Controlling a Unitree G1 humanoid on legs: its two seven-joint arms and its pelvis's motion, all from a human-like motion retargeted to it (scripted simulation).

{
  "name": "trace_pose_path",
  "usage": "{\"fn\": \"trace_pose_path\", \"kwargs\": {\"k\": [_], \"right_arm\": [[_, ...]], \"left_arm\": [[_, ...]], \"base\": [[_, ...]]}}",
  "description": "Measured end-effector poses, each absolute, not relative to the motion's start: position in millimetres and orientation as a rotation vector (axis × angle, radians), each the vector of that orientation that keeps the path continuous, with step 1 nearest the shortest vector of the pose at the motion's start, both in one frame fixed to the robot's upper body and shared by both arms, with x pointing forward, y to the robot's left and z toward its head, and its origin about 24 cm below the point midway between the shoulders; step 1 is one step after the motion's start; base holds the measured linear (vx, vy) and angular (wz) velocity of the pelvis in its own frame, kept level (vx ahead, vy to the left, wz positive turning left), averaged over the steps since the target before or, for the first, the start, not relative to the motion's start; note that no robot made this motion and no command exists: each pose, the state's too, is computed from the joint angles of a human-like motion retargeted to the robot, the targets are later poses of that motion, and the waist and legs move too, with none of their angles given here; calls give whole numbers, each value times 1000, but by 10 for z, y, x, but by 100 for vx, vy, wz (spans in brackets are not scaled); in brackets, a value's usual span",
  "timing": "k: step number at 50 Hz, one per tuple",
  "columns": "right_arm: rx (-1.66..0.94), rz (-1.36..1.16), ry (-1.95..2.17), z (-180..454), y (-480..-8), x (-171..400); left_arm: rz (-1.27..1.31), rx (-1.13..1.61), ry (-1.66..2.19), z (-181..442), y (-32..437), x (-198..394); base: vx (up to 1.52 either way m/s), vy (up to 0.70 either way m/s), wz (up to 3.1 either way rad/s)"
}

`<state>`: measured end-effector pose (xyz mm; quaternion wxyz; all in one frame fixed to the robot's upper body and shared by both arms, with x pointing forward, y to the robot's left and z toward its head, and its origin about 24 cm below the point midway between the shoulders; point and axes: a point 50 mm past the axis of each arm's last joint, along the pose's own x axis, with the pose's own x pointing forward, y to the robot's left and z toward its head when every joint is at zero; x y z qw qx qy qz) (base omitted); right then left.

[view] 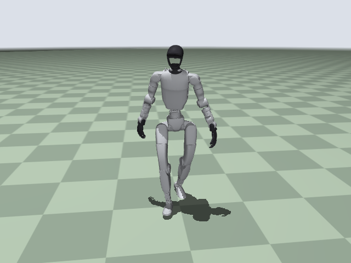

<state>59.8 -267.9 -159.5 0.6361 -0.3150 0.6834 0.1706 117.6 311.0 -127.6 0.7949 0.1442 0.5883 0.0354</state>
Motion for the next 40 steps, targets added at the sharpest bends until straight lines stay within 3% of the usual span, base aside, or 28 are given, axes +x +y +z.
{"fn": "trace_pose_path", "kwargs": {"k": [5,9,15,19,26,33,40], "right_arm": [[-642,299,1710,-1546,-2919,93],[-587,155,1810,-1463,-3092,-196],[-569,121,1758,-1439,-3164,-112],[-518,99,1753,-1483,-3065,-92],[-504,201,1665,-1564,-2846,284],[-641,440,1435,-1544,-2571,960],[-912,697,1101,-1369,-1781,1911]], "left_arm": [[155,478,1116,-869,3453,1703],[194,557,995,-667,3448,2048],[159,562,936,-630,3378,2128],[114,490,930,-849,3084,2035],[-111,483,1173,-1384,2606,1420],[-373,424,1646,-1702,2357,319],[-201,-14,1935,-1667,2070,-645]], "base": [[68,-33,19],[73,-29,11],[72,-42,-13],[73,-40,-88],[43,31,-9],[18,74,54],[50,2,-58]]}}
